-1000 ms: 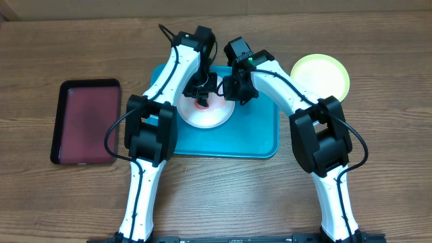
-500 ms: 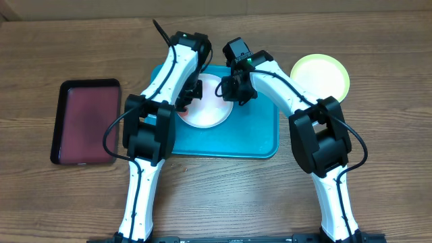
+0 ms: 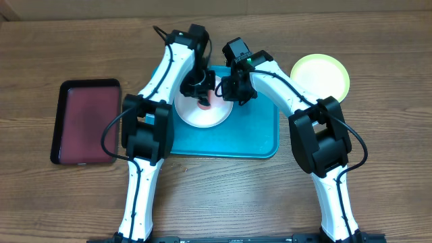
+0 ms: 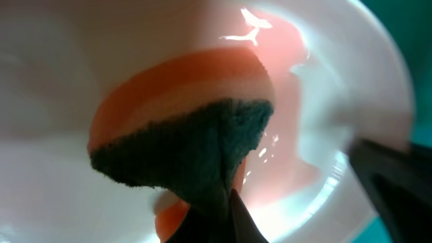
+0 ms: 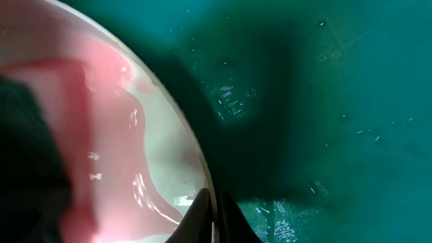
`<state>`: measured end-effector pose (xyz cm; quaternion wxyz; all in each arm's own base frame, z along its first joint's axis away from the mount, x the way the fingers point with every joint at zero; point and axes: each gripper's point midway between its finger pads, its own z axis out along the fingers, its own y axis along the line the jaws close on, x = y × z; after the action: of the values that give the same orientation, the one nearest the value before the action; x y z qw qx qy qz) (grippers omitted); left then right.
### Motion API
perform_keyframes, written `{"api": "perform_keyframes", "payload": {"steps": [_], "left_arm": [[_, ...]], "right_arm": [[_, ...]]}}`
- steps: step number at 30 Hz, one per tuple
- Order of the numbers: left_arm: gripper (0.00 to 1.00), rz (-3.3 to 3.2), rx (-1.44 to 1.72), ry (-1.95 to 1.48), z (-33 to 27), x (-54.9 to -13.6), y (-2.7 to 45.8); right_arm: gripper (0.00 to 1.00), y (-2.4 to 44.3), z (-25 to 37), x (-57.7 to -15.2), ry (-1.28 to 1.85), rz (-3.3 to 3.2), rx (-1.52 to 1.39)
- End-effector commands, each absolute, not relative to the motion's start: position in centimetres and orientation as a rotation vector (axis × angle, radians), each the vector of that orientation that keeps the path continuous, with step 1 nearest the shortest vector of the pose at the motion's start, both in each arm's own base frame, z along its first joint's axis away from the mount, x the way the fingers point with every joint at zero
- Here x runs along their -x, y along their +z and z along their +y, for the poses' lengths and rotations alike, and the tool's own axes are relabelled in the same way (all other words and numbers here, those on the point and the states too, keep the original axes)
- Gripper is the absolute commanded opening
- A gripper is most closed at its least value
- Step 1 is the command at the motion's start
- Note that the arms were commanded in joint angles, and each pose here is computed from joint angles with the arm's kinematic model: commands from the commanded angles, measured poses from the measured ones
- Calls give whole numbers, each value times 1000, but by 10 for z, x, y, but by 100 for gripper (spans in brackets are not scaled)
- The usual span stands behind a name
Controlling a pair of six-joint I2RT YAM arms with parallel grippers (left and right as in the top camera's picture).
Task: Clean dirty plates on tray and stack at the side
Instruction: 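Scrub the red stains on the white plate while right gripper holds rim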
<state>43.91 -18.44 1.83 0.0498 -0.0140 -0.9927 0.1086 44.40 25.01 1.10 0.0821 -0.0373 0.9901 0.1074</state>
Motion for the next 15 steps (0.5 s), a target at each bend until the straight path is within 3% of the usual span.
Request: {"api": "perform_keyframes", "payload": {"steps": [1, 6, 15], "left_arm": [[4, -2929, 118, 415, -210, -417, 10], [4, -2907, 174, 245, -193, -403, 5], [4, -3003, -27, -569, -82, -432, 13]], "right_arm": [[4, 0, 241, -441, 256, 2974, 85], [4, 0, 241, -441, 256, 2975, 85], [4, -1, 241, -440, 254, 2978, 85]]}}
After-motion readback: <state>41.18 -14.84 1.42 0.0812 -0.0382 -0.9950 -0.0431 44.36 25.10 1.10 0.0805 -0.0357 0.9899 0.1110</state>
